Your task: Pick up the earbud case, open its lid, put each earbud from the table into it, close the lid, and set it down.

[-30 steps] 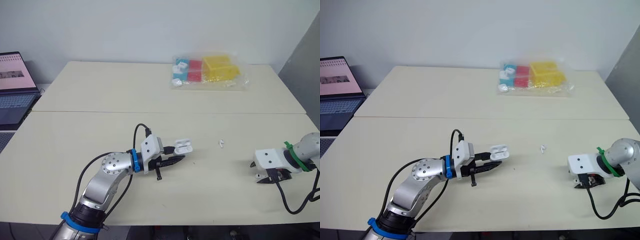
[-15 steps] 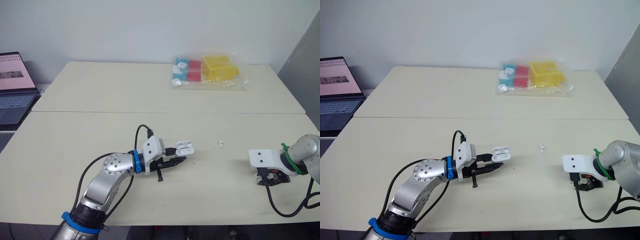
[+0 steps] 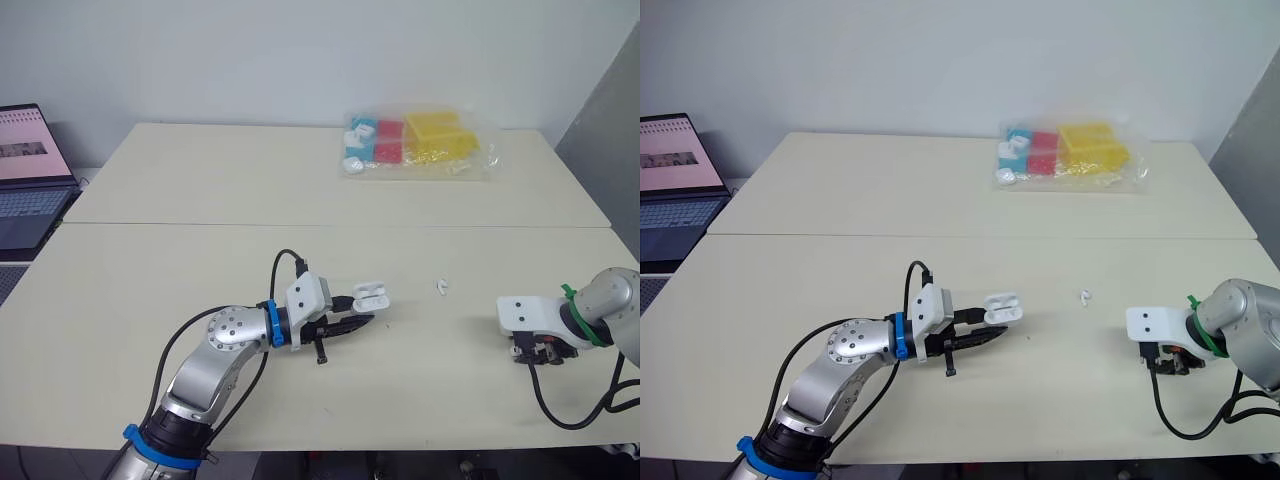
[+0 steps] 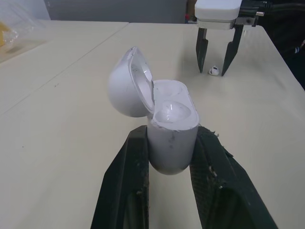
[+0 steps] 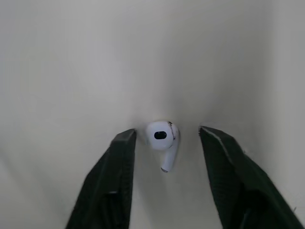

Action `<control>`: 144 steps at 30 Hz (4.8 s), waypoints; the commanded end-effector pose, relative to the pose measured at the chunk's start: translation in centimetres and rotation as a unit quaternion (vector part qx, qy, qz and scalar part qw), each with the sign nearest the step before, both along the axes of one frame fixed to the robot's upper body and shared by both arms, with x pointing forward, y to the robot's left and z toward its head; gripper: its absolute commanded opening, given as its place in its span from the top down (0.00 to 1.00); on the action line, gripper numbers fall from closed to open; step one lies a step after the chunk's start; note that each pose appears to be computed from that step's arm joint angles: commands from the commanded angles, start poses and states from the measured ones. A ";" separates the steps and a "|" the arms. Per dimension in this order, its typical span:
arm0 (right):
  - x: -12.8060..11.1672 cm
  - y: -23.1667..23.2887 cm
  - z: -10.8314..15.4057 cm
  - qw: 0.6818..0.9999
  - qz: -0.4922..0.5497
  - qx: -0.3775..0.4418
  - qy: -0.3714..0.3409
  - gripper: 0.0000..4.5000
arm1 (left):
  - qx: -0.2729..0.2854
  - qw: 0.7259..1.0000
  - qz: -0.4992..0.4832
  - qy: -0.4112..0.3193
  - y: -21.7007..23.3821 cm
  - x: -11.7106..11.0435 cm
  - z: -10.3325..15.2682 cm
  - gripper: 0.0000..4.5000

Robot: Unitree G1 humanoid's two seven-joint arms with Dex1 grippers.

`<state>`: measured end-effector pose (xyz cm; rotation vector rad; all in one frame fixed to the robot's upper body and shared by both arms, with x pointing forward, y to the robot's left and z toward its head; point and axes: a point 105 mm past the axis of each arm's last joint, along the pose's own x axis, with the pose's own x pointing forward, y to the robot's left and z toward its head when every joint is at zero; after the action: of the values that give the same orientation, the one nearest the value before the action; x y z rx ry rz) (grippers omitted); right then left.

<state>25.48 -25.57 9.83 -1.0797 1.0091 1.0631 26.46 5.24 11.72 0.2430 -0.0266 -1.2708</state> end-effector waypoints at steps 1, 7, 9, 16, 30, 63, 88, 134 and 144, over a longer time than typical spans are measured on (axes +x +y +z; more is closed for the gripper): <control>0.0 0.1 0.1 1.000 0.010 -0.007 -0.001 0.82 | -0.007 1.000 -0.008 -0.021 -0.5 -0.4 0.9 0.83; 0.3 0.8 1.0 1.000 0.024 0.005 -0.016 0.90 | -0.005 1.000 -0.007 -0.021 -0.4 -0.2 0.9 0.83; 0.3 0.9 1.4 0.999 0.024 0.011 -0.022 0.90 | -0.005 1.000 -0.006 -0.022 -0.3 -0.1 0.9 0.83; -0.1 6.8 8.3 0.968 0.056 0.219 -0.107 0.90 | -0.041 0.999 0.020 -0.014 0.0 1.1 2.1 0.83; -0.4 17.4 14.7 0.740 -0.011 0.610 -0.284 0.90 | -0.115 0.992 0.051 0.007 -0.8 2.2 4.8 0.83; 1.8 18.0 11.2 0.731 -0.032 0.591 -0.340 0.90 | -0.118 0.992 0.041 0.001 -0.6 2.6 5.7 0.83; 1.3 17.4 10.5 0.747 -0.058 0.592 -0.297 0.43 | -0.127 0.991 0.042 -0.003 -0.8 2.6 6.3 0.83; 6.5 7.3 -1.3 0.783 -0.443 0.324 -0.292 0.56 | -0.090 0.995 0.048 -0.013 0.0 2.3 4.8 0.83; 5.3 7.9 0.7 0.834 -0.345 0.345 -0.257 0.91 | -0.084 0.995 0.050 -0.014 0.3 2.1 4.5 0.83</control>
<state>31.47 -17.66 9.16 -0.2518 0.4499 0.3165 29.10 5.71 15.26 0.0915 -0.0928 -1.1409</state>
